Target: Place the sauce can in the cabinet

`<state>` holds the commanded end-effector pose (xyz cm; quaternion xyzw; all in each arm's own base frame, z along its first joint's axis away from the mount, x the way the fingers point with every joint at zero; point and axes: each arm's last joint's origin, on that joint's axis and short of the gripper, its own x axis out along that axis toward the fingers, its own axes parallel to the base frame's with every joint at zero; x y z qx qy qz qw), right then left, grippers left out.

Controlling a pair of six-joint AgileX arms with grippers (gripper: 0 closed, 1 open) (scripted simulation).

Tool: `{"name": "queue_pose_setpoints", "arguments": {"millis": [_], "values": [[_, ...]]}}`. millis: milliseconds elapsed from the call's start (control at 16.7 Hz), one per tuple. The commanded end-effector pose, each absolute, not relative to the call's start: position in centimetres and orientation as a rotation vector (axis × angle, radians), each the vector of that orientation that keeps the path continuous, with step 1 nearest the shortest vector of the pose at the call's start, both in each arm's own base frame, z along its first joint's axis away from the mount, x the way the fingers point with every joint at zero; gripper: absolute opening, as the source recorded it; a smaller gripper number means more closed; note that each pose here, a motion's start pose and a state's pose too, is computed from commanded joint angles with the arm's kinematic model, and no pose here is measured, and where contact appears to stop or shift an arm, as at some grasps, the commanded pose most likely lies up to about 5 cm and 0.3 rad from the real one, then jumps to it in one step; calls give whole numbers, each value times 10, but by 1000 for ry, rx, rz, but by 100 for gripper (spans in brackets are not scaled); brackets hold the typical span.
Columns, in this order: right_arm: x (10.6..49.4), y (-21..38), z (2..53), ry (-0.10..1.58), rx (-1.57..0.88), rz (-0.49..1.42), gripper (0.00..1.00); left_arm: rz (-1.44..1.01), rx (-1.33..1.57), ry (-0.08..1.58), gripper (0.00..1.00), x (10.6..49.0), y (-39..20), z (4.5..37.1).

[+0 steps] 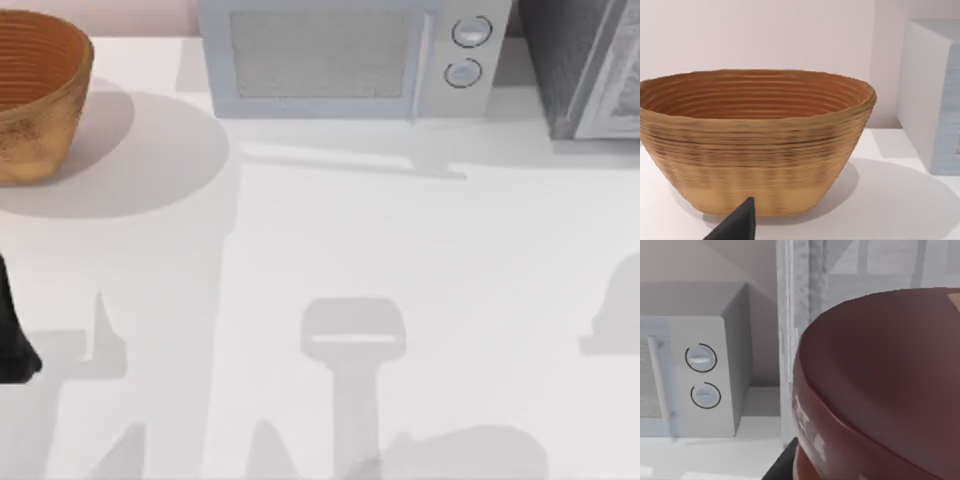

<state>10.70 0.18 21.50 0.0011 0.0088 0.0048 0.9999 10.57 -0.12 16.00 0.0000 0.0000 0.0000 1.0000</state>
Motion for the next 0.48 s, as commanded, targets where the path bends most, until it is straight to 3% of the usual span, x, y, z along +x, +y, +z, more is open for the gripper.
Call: {"name": "queue_pose_setpoints", "arguments": {"millis": [480], "values": [[149, 11, 379, 49, -10, -23, 0, 0, 0, 0, 100, 106, -1, 160]]}}
